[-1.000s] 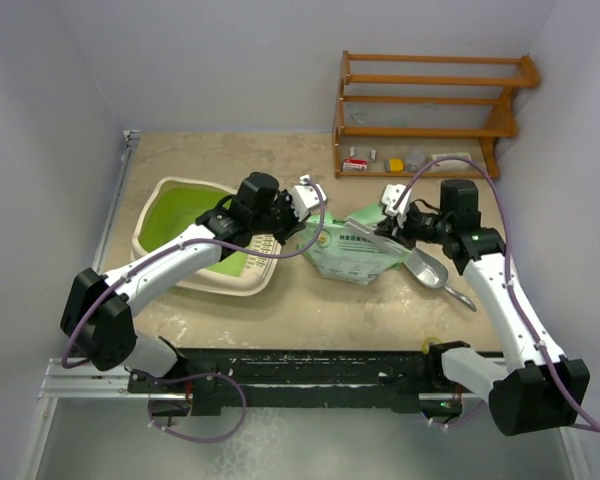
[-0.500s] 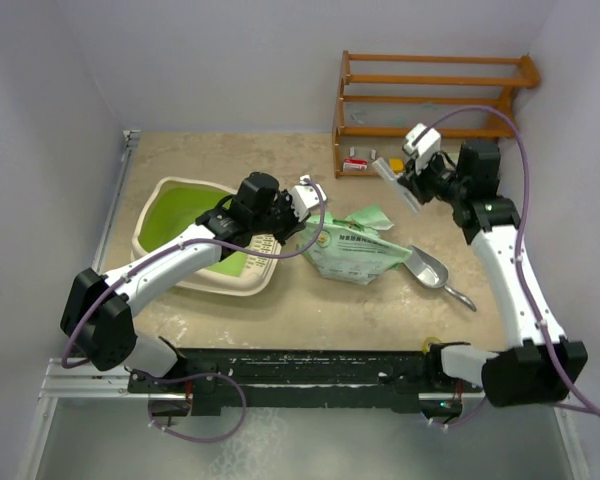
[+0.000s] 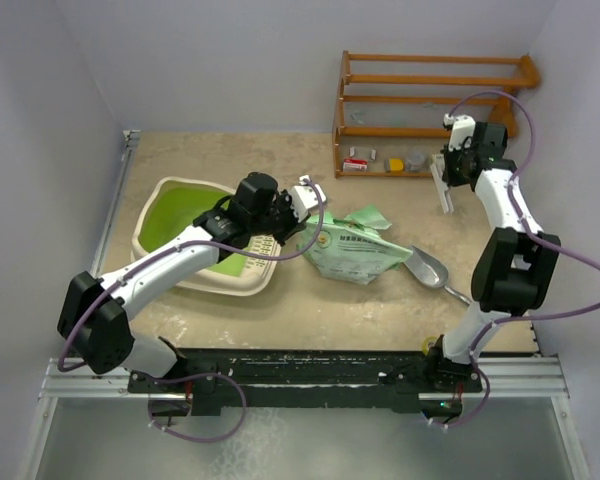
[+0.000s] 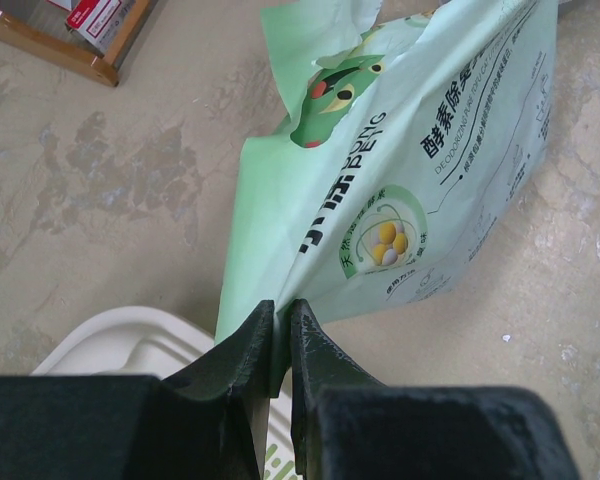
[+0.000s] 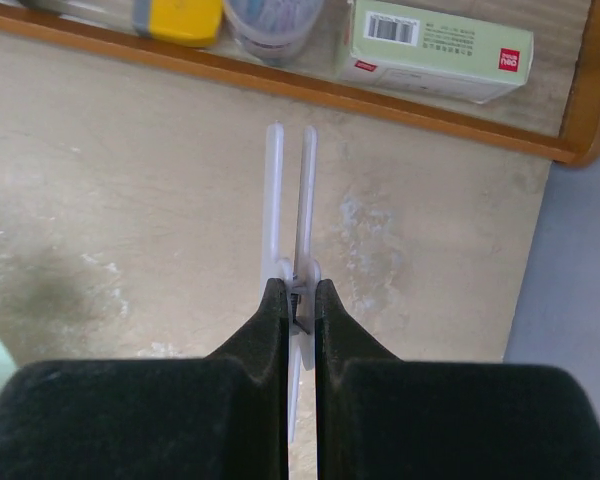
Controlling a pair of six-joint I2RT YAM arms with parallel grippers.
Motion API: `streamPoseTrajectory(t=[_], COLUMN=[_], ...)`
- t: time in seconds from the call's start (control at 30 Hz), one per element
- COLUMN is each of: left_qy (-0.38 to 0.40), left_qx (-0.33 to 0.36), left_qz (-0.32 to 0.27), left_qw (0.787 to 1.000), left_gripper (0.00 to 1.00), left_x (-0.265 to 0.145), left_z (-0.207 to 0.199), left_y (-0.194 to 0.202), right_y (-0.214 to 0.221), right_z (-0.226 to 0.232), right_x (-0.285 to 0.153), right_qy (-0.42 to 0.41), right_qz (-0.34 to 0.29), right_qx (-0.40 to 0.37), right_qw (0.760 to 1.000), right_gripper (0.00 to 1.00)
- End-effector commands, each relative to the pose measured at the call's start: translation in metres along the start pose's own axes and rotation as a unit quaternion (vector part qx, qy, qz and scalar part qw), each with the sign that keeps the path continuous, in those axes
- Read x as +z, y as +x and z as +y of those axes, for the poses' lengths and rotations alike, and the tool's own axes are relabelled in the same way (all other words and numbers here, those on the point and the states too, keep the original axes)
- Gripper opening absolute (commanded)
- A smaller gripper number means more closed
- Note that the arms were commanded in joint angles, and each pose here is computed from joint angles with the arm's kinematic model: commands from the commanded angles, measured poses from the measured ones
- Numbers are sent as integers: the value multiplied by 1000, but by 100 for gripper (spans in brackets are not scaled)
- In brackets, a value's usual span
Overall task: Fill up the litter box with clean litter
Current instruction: Place the clamp at the center of the board.
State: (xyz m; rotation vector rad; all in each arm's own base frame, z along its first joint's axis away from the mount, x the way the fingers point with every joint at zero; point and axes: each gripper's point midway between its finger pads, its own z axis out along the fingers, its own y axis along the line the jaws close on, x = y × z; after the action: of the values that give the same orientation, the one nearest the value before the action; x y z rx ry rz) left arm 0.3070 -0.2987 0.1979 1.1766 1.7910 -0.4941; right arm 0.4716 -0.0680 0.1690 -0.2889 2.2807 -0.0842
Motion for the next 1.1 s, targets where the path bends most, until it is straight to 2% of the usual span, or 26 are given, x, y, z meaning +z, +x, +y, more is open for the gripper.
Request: streamPoseTrajectory(t=[0.0, 0.17, 0.37, 0.57, 0.7, 0.9, 1.07], left_qy=[-24, -32, -71, -149, -165, -221, -257], left_qx=[15, 12, -11, 4, 12, 23, 29], left_qz=[-56, -58, -48, -25, -3, -12, -3], left_qw=[998, 998, 996, 988, 986, 975, 966], left_gripper=[8, 3, 3, 3, 3, 3, 3], left_x=[-16, -14, -5, -5, 5, 3, -2], left_z=[7, 10, 25, 59, 73, 101, 120], left_y=[-34, -34, -31, -36, -43, -68, -72], right_y=[-10, 21, 47, 60, 71, 83, 85], right_z=[-33, -55, -58, -47, -41, -39, -41], right_x=[9, 32, 44, 45, 47, 47, 46], right_qy=[68, 94, 89, 70, 58, 61, 68], right_qz=[-18, 15, 32, 36, 47, 59, 63], right_qx=[17, 27, 27, 26, 25, 22, 20], right_qw=[997, 995, 995, 997, 997, 996, 995], right_gripper=[0, 0, 0, 0, 0, 0, 0])
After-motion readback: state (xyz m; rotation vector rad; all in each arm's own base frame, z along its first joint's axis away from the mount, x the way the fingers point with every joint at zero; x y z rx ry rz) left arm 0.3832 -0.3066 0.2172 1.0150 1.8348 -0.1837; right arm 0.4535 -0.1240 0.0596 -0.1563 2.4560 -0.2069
